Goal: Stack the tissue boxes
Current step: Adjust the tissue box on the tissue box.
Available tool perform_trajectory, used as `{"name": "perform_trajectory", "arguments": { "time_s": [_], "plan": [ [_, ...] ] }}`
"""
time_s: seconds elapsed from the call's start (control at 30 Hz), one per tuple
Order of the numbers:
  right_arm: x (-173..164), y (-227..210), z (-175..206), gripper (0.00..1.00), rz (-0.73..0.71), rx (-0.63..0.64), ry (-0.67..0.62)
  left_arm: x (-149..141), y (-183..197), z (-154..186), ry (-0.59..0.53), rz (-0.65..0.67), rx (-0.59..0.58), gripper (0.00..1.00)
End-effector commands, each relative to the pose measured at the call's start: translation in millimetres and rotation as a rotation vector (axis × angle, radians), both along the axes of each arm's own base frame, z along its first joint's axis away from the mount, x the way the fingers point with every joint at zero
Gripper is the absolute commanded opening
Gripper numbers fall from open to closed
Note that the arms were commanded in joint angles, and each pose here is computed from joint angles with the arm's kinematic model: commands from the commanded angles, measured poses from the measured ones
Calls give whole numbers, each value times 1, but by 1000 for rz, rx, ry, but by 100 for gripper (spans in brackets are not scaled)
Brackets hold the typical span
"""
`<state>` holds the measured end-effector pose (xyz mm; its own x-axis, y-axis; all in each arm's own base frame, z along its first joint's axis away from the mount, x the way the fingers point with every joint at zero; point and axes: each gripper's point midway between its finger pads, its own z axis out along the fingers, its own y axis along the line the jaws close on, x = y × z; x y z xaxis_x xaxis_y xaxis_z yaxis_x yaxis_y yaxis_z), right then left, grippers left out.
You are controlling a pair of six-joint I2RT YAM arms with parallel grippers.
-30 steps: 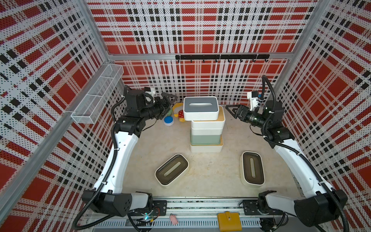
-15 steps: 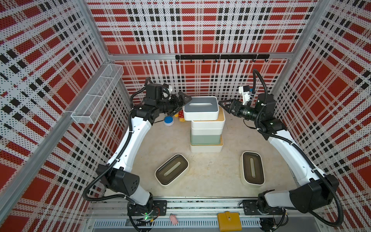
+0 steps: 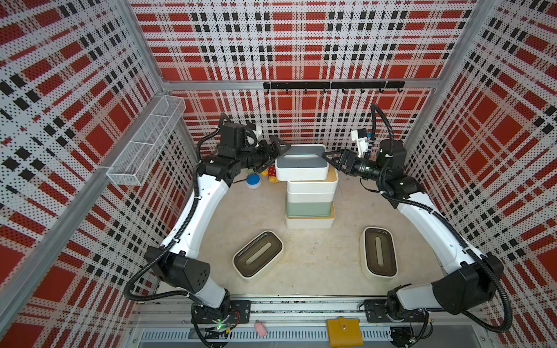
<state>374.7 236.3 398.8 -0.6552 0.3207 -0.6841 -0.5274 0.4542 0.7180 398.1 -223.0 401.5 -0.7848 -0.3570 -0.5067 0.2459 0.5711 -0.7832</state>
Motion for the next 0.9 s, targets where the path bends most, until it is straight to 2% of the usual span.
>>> {"name": "perform_trajectory", "arguments": {
  "time_s": [0.0, 0.87],
  "plan": [
    [-2, 3, 19, 100, 14, 26, -64, -3, -11, 12, -42, -37, 0, 99],
    [-15, -10, 13, 100, -56, 18, -60, -19, -40, 21, -65, -123, -16, 99]
  ]
}}
